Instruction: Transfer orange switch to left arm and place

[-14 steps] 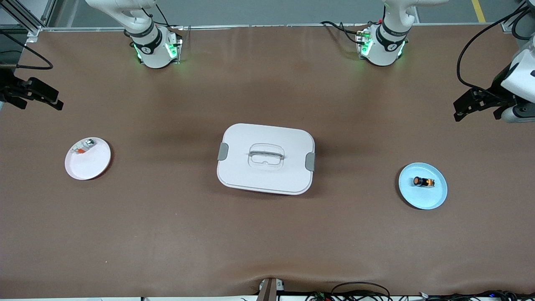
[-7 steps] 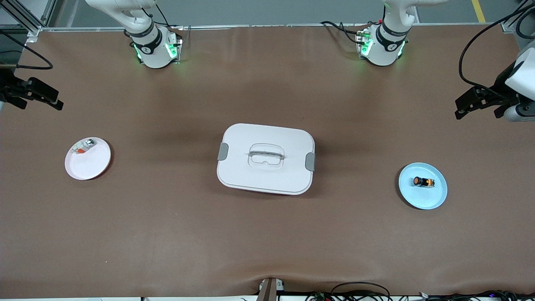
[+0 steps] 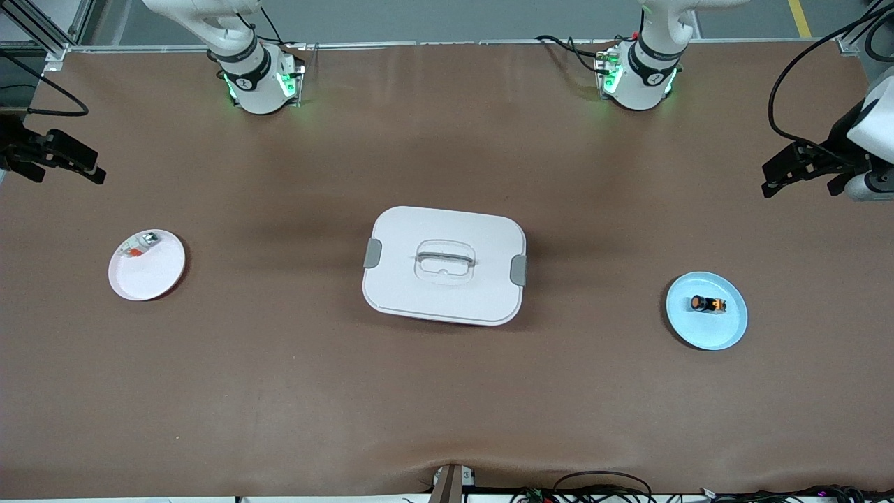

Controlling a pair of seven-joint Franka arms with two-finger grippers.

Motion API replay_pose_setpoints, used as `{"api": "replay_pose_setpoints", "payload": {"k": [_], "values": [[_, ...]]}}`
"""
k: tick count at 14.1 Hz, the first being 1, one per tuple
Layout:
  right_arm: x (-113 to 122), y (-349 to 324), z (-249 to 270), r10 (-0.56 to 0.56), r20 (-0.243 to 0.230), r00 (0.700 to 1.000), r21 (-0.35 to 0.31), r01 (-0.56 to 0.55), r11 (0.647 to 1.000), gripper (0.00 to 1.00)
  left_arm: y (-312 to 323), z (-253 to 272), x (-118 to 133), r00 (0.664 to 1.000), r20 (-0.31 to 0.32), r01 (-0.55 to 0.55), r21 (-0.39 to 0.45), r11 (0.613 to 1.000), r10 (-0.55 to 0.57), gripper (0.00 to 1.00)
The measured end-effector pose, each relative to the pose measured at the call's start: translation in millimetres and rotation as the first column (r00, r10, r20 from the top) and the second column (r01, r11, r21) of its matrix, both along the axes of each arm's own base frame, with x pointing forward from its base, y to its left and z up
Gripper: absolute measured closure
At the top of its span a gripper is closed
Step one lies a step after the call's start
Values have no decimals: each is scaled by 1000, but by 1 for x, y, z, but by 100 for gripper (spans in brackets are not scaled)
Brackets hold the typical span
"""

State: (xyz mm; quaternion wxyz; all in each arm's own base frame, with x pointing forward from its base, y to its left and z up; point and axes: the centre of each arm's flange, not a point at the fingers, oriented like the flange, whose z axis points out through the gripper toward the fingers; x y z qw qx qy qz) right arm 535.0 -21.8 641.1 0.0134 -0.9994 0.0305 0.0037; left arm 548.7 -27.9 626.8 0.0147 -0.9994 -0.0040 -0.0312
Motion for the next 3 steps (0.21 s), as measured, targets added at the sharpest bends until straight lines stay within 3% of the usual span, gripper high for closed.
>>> {"api": "replay_pose_setpoints", "payload": {"k": [3], "values": [[0,0,0,0,0,1000,0,0,1000,0,0,0,0,1000,-3,0,0,1000,0,0]]}}
